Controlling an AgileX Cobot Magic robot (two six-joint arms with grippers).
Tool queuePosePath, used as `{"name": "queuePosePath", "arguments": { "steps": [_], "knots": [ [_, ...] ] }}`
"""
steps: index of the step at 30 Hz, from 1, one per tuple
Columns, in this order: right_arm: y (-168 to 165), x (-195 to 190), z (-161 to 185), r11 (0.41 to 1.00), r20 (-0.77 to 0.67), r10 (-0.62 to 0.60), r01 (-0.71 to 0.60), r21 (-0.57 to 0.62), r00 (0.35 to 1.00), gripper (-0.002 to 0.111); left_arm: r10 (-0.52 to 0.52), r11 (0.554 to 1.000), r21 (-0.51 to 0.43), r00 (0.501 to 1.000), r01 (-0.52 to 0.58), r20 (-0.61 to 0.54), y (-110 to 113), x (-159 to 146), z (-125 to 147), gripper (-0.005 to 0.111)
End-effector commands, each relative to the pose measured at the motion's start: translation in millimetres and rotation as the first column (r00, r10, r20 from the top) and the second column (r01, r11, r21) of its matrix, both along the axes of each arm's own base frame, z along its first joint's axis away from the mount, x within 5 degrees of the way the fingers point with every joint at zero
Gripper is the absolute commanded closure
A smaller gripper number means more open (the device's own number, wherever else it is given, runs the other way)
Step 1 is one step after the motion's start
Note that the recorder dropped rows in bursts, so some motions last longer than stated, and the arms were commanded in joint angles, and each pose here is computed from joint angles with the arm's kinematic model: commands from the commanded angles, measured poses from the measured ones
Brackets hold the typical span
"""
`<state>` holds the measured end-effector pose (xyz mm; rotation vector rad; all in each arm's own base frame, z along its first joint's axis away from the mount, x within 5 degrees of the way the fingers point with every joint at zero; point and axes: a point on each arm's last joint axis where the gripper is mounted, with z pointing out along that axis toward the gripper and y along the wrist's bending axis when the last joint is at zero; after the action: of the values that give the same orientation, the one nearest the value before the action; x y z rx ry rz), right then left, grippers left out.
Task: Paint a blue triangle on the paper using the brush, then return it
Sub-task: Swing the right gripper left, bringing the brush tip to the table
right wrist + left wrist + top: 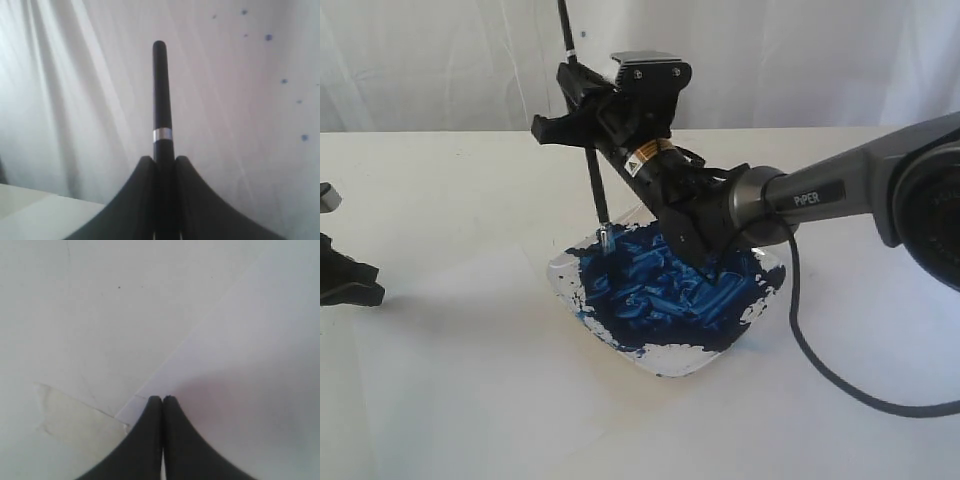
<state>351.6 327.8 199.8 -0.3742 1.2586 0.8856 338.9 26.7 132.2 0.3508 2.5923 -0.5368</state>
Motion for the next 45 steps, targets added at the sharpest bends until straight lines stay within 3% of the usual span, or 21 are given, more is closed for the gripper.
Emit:
{"name": "queuePosePath", "arguments": {
  "steps": [1, 7, 16, 20, 28, 36, 45],
  "knots": [
    [15, -11, 17, 0.973, -0.035, 0.212, -0.208, 0.100, 0.977, 0.108, 0.015, 1.000, -0.024, 1.000, -0.015, -0.012, 0, -1, -1, 0.107],
    [50, -27, 19, 0.942, -0.060, 0.313, -0.302, 0.148, 0.948, 0.108, 0.021, 0.999, -0.029, 1.000, -0.021, -0.011, -1, -1, -1, 0.107],
    [92, -9, -23, 0.798, -0.209, 0.537, -0.412, 0.439, 0.817, 0.108, 0.039, 0.999, -0.006, 0.999, -0.039, 0.002, 2, 1, -1, 0.107],
    [105, -10, -33, 0.751, -0.207, 0.618, -0.493, 0.439, 0.758, 0.108, 0.040, 0.999, 0.000, 0.999, -0.040, 0.005, 2, 1, -1, 0.107],
    [123, -12, -42, 0.692, -0.166, 0.676, -0.541, 0.478, 0.718, 0.108, 0.044, 0.999, 0.004, 0.999, -0.044, 0.008, 3, 1, -2, 0.107],
    [141, -21, -50, 0.662, -0.165, 0.681, -0.503, 0.555, 0.714, 0.108, 0.007, 1.000, 0.008, 1.000, -0.007, -0.005, 2, -1, -2, 0.107],
    [153, -37, -56, 0.650, -0.169, 0.705, -0.532, 0.542, 0.689, 0.108, -0.003, 1.000, 0.013, 1.000, 0.003, -0.007, 2, -2, -2, 0.107]
  ]
}}
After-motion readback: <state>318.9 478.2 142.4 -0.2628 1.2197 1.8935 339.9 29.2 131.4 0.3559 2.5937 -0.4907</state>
